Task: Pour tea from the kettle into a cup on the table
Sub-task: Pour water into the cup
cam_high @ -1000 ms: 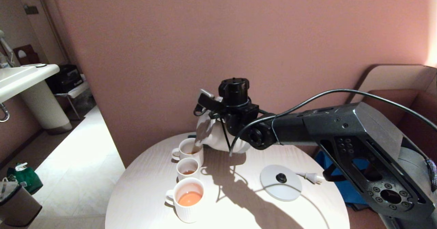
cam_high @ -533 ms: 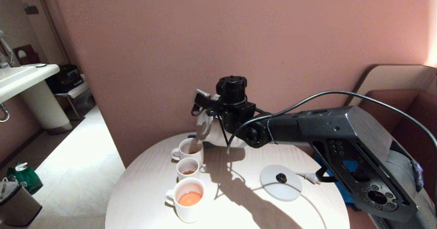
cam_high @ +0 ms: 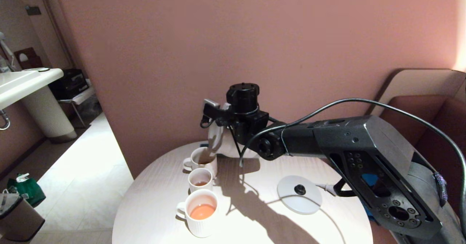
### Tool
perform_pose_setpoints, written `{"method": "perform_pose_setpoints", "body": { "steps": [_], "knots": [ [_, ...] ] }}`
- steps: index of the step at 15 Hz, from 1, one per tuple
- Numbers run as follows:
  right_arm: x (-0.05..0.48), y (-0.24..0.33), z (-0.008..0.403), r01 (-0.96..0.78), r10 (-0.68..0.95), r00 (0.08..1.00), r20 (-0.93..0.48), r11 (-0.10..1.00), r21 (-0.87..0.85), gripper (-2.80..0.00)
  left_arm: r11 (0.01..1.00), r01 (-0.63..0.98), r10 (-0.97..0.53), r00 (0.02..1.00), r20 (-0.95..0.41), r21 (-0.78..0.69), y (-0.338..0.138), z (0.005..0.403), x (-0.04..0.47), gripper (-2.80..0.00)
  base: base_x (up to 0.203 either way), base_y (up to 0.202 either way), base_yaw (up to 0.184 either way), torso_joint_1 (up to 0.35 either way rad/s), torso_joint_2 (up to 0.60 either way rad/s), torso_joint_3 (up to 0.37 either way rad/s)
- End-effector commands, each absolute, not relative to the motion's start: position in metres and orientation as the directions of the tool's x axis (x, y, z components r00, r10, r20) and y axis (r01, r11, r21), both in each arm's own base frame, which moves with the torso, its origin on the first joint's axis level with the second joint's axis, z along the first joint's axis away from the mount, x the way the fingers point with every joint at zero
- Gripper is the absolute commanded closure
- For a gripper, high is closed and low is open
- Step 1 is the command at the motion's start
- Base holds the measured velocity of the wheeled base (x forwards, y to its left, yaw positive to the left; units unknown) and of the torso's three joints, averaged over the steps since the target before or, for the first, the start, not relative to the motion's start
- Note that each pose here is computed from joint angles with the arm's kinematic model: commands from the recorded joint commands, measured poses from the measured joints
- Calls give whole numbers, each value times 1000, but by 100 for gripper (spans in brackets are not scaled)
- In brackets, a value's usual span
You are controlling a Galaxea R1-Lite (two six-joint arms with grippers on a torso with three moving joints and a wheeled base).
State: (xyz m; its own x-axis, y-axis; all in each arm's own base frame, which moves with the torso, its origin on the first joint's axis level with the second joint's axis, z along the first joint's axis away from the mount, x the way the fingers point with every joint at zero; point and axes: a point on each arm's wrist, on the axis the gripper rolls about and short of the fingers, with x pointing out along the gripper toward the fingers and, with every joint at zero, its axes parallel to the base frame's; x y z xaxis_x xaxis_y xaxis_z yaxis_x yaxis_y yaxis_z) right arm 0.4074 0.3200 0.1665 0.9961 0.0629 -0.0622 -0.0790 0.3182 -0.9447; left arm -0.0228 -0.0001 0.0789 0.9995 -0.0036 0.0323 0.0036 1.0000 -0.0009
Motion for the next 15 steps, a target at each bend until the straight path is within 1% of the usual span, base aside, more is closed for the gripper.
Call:
{"method": "perform_pose_setpoints", "body": {
  "steps": [1,8,15],
  "knots": [
    [407,321,168,-73,62,996,-58,300,-951,0,1000,4,-4,999,32,-1,0,79,-23,0,0,0,0,0,0,0],
    [405,322,171,-64,63,997,-49,253,-965,0,1000,3,-3,999,32,-1,0,79,-23,0,0,0,0,0,0,0],
    [404,322,174,-54,51,998,-43,257,-965,0,1000,5,-4,999,32,-1,0,79,-23,0,0,0,0,0,0,0]
  ]
}}
